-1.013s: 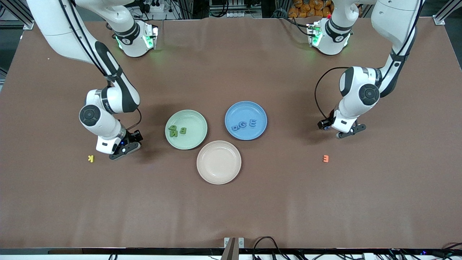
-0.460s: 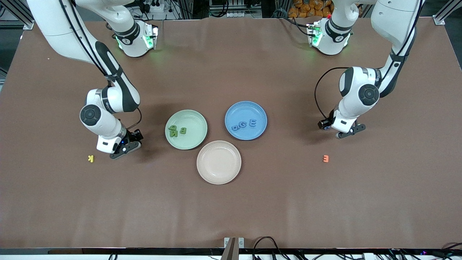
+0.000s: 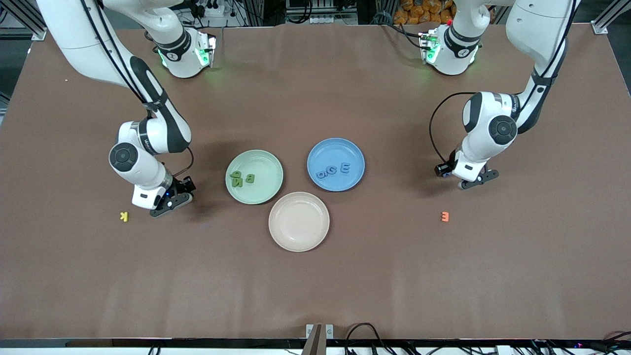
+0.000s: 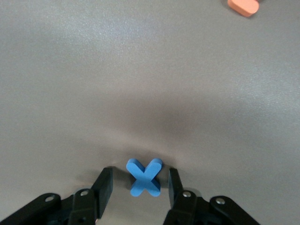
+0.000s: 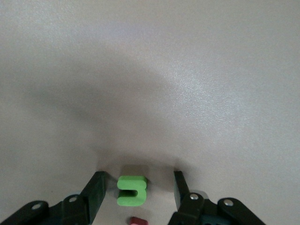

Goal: Sort letters by color into matching plates
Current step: 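Close both grippers on the green u and the blue X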

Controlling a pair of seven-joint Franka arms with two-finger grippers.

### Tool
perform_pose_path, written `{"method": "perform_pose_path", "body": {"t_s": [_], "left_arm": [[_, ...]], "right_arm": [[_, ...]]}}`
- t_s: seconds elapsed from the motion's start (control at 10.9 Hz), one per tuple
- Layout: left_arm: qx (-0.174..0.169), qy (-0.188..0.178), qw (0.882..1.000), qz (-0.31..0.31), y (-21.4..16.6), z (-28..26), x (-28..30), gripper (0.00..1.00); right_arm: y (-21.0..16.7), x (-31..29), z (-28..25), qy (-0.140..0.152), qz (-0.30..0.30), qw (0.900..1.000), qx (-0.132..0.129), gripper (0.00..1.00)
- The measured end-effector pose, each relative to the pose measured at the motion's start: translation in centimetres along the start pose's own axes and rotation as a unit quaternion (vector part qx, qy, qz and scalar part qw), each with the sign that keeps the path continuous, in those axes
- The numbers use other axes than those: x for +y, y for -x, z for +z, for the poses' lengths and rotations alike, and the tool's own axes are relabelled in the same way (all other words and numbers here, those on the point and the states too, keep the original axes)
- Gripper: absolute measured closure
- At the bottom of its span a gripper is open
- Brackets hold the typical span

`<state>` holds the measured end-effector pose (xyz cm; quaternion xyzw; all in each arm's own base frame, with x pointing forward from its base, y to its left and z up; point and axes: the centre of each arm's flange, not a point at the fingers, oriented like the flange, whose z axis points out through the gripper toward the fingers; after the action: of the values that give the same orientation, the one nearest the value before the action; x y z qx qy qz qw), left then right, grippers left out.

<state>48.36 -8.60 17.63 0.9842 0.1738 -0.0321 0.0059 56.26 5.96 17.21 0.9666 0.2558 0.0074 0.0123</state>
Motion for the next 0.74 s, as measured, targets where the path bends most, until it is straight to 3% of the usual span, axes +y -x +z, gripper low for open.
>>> {"method": "perform_pose_path", "body": {"t_s": [0.18,0.37,0.55,0.74], "left_arm": [[0.000,0.000,1.000,0.000,0.00,0.02,0.00,0.58],[0.001,0.000,1.000,0.000,-0.01,0.10,0.01,0.59],[0.005,0.003,1.000,0.004,-0.05,0.03,0.11,0.70],[0.005,0.003,1.000,0.013,-0.05,0.03,0.13,0.71]], "right_arm": [[0.10,-0.02,0.02,0.000,0.000,1.000,-0.001,0.32],[0.31,-0.11,0.18,-0.001,0.000,1.000,-0.003,0.32],[0.38,-0.13,0.22,-0.002,0.000,1.000,-0.003,0.32],[0.39,-0.14,0.22,-0.002,0.000,1.000,-0.003,0.32]]}}
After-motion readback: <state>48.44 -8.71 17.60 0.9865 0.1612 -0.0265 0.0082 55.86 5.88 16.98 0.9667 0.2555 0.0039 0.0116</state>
